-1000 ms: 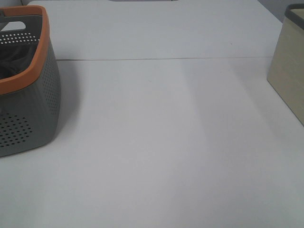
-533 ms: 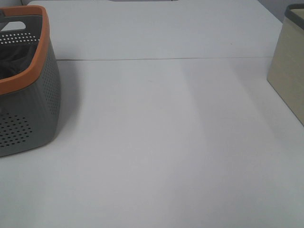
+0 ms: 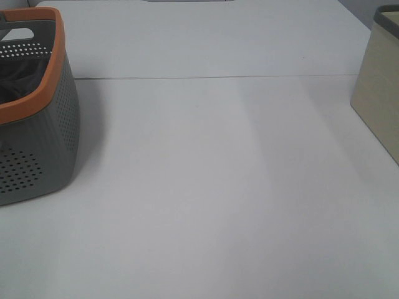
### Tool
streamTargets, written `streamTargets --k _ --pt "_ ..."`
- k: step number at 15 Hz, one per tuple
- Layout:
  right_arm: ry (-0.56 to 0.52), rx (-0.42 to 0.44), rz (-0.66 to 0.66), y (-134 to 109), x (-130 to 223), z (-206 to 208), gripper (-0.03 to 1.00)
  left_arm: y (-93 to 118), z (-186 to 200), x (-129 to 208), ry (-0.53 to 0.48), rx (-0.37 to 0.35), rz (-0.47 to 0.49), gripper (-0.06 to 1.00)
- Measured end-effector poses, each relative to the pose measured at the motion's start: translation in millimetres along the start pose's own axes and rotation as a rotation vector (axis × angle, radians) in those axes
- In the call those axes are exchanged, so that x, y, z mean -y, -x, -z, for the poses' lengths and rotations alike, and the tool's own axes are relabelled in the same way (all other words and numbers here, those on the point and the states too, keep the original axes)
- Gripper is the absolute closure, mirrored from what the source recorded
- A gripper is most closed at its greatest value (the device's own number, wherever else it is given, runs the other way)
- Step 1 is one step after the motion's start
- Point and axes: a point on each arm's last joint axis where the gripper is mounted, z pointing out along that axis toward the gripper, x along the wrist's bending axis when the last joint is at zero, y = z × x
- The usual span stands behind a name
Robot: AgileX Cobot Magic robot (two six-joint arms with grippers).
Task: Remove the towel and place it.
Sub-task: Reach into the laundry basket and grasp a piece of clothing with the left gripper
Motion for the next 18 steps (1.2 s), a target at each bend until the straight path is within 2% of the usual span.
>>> streamTargets --k 2,5,6,10,14,17,18 --pt "0.000 0.000 0.000 0.0 0.0 0.0 0.01 -0.3 1.3 -16.6 -0.036 0.000 -0.008 -0.04" --pt "0.000 0.000 0.000 0.0 0.0 0.0 0.01 -1.5 -6.8 -72.7 -0.119 0.008 -0.088 -0.04" --pt "0.000 0.000 0.000 0.0 0.0 0.0 0.01 -3.0 -23.9 -114.8 -0.203 0.027 -0.195 -0.04" --pt "0.000 0.000 0.000 0.0 0.0 0.0 0.01 -6.7 -76.2 -180.0 -0.330 0.064 -0.299 -0.04" --pt "0.000 0.000 0.000 0.0 0.0 0.0 0.01 -11.1 -142.0 -229.8 -0.385 0.101 -0.429 -0.04" --pt "0.000 0.000 0.000 0.0 0.0 0.0 0.01 -15.3 -204.4 -249.4 -0.449 0.177 -0.684 -0.04" --pt "0.000 0.000 0.000 0.0 0.0 0.0 0.01 -20.7 -250.7 -244.8 -0.527 0.219 -0.834 -0.04"
